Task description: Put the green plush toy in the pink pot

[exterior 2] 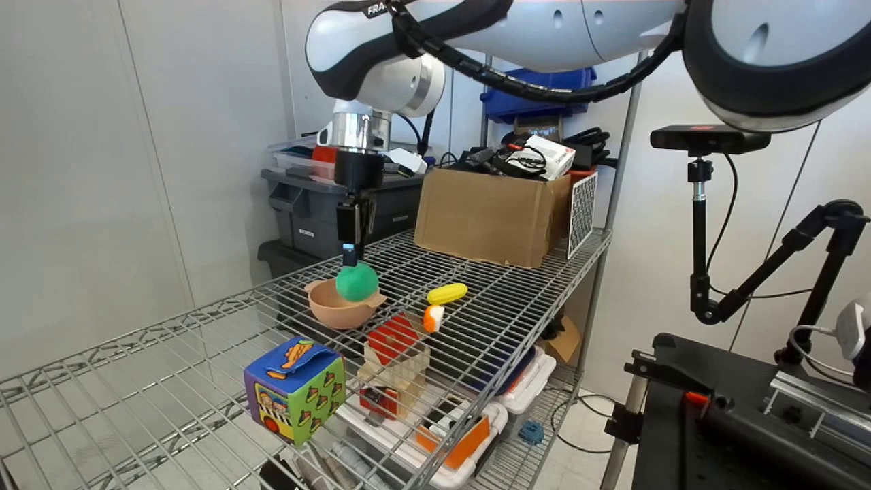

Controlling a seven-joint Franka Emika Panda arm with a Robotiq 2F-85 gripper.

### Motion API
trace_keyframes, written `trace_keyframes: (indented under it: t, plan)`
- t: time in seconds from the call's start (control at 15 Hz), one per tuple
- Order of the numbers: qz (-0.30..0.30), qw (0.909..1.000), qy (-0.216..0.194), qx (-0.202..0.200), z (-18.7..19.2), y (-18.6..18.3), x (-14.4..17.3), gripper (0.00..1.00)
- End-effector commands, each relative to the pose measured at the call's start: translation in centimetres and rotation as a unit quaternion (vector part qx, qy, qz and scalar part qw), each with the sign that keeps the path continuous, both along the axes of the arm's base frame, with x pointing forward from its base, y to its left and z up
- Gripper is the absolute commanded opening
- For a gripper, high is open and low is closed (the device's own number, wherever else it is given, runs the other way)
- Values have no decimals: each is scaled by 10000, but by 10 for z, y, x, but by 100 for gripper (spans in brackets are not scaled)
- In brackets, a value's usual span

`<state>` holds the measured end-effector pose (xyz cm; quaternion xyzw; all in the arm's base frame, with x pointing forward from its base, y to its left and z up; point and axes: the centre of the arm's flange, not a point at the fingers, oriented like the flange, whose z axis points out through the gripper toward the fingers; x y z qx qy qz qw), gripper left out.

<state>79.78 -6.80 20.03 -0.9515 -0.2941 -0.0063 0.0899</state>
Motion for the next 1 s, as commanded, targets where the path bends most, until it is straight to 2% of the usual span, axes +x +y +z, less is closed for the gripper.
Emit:
trace_keyframes:
  t: [0.0,0.2,0.33,0.47,0.53,0.67,0.93]
  plan:
    - [75,9999,-76,-39,1,0,8,81]
    - [37,9999,-106,-19,5,-5,11,99]
    - [-17,10000,-4,-6,14,-18,4,100]
    - [-160,9994,215,-206,28,-38,-2,100]
    - [-113,9999,37,-83,8,-20,-2,100]
    - [-164,9998,42,-87,11,-28,-3,100]
    - [-107,9999,79,-82,5,-19,-3,100]
